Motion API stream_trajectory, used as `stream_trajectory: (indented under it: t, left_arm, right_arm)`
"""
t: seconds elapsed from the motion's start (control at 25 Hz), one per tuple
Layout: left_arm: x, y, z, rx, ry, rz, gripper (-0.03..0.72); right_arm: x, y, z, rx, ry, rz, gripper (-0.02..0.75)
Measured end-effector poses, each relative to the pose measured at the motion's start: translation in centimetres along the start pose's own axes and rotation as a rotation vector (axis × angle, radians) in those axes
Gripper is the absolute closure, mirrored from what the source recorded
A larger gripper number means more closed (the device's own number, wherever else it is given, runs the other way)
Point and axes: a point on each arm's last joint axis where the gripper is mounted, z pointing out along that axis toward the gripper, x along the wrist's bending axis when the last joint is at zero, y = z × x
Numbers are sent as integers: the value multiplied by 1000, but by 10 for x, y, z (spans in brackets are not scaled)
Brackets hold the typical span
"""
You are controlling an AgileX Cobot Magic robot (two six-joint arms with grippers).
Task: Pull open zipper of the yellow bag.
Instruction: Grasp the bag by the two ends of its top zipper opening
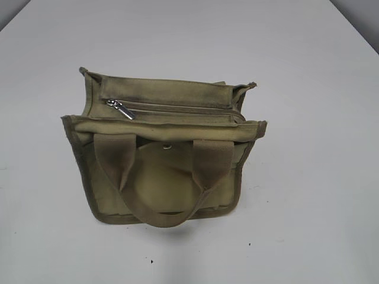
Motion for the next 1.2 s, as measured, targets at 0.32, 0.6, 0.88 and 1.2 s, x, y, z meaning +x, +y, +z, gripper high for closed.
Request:
stream_trajectory:
  t: [0.32, 0.6, 0.88, 1.2]
  left_arm:
    - [0, 0, 0, 0, 0, 0, 176]
    - [0, 0, 0, 0, 1, 0, 176]
    - [0, 0, 0, 0, 1, 0, 176]
    - [0, 0, 0, 0, 4, 2, 176]
  right_arm:
    - [0, 0, 0, 0, 0, 0, 155]
    - [0, 0, 0, 0, 0, 0, 155]
    - [0, 0, 0, 0, 0, 0, 155]
    - [0, 0, 0, -3, 1, 1, 155]
